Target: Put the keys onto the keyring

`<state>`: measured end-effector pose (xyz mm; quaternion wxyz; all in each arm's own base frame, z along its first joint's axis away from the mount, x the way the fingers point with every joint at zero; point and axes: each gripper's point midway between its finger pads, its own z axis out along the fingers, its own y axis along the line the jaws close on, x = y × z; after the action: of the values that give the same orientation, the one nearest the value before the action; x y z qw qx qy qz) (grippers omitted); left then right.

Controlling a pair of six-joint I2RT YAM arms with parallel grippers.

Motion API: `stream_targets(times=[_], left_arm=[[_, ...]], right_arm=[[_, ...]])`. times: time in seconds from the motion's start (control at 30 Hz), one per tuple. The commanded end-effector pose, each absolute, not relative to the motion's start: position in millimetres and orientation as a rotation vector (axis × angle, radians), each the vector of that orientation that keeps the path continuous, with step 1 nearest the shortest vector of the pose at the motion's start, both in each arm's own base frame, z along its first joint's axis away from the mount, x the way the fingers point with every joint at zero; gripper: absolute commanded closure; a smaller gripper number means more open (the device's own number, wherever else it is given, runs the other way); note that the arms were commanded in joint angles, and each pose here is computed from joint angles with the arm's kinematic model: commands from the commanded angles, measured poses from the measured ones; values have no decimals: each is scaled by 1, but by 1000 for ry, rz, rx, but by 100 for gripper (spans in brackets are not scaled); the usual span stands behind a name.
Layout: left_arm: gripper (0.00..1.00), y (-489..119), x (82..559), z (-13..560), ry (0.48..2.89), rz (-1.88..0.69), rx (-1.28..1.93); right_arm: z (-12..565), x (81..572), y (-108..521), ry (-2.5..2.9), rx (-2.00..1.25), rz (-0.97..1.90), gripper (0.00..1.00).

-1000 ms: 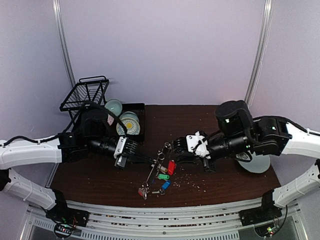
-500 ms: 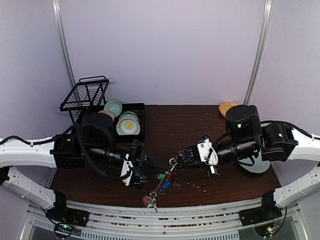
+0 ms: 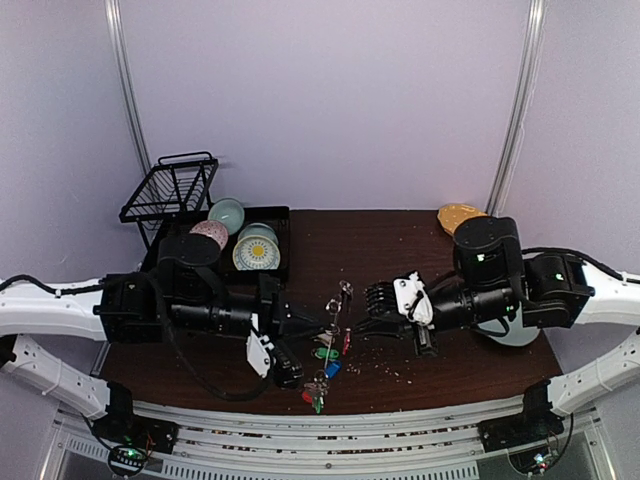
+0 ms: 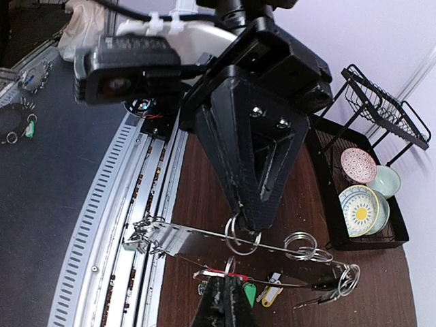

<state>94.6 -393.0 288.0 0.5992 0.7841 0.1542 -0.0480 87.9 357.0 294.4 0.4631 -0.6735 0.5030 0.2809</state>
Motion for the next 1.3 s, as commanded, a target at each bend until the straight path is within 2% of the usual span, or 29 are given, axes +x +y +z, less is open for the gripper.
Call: stream_targets(times=[0.0,0.33,0.57,0.93,1.13,1.27], left_arm=[[100,-386,126,315,365,143,1624],[100,-376,158,322,207,702,1421],[100,-368,161,336,143,946,1280],[100,-381,146,318,174,827,1353],[100,-392,134,315,237,615,1404],[100,-392,136,316,271,606,1392]], right_arm=[[310,97,348,1370,-1500,755,100],[315,114,351,1479,-1325,854,100],[313,130,354,1636,-1286,879,100],[293,149,356,1739,-1252,828,100],[292,151,361,1795,-1222,859,100],[290,152,362,1841,-1200,866,100]])
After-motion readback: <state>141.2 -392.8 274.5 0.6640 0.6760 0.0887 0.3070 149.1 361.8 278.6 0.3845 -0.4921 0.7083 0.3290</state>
